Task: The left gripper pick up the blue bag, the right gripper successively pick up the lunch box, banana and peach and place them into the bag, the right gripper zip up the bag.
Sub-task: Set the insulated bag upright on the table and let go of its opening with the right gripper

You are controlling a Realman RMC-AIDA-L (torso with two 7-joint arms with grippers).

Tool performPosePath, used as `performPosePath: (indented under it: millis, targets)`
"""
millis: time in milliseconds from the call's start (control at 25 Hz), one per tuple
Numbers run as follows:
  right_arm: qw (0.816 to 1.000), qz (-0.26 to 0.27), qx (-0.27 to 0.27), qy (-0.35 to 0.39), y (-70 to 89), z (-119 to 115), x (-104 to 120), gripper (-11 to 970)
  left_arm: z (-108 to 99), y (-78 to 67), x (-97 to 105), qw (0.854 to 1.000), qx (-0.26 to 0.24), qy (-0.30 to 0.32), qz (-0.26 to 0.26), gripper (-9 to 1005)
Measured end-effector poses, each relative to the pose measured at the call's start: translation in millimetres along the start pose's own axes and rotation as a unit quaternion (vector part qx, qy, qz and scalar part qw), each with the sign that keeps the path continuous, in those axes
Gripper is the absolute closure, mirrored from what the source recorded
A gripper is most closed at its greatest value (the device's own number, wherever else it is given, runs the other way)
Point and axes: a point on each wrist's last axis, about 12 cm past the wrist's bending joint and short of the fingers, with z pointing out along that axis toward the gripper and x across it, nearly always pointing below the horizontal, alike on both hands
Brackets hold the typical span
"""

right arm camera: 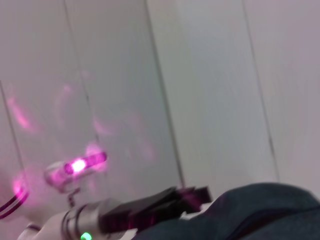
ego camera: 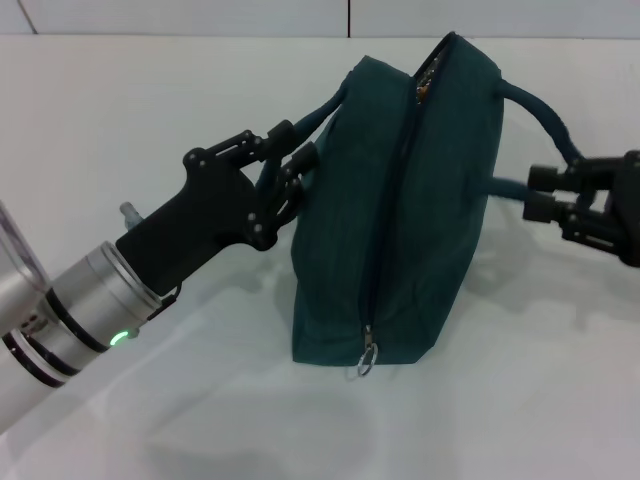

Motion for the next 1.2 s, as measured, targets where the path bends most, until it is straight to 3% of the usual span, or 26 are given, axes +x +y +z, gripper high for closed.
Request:
performPosePath:
  millis: [160,360,480,720,880,1040,1200]
  targets:
    - [0.999,-0.003,0.028,-0.021,2.2,-9,1,700,1,-2.2,1,1.000,0.013,0.005,0.001,695]
    - [0.999,-0.009,0.026,-0.028,7.6,-16,1,508,0,-1.3,-1,1.000,0.011,-0.003,-0.001,534]
    - [0.999,-0.011,0.007,-0.031,12.6,-18,-1,402,1,-1.0,-1,1.000,0.010,-0.003,-0.002,534]
    - [0.996,-0.011,-0.090,0.020,31.3,-22,5,412,1,-0.6,-1,1.000,0.007,-0.002,-0.002,533]
    - [0.993,0.001,-0.098,0.067,32.9,-1,22,413,2,0.2,-1,1.000,0.008,-0.002,0.000,533]
    - [0.989,0.011,-0.088,0.121,28.7,37,42,417,5,1.4,-2,1.000,0.008,-0.005,0.001,533]
    - [0.980,0.019,-0.114,0.162,25.7,75,53,432,7,2.1,-3,1.000,0.008,-0.007,0.001,534]
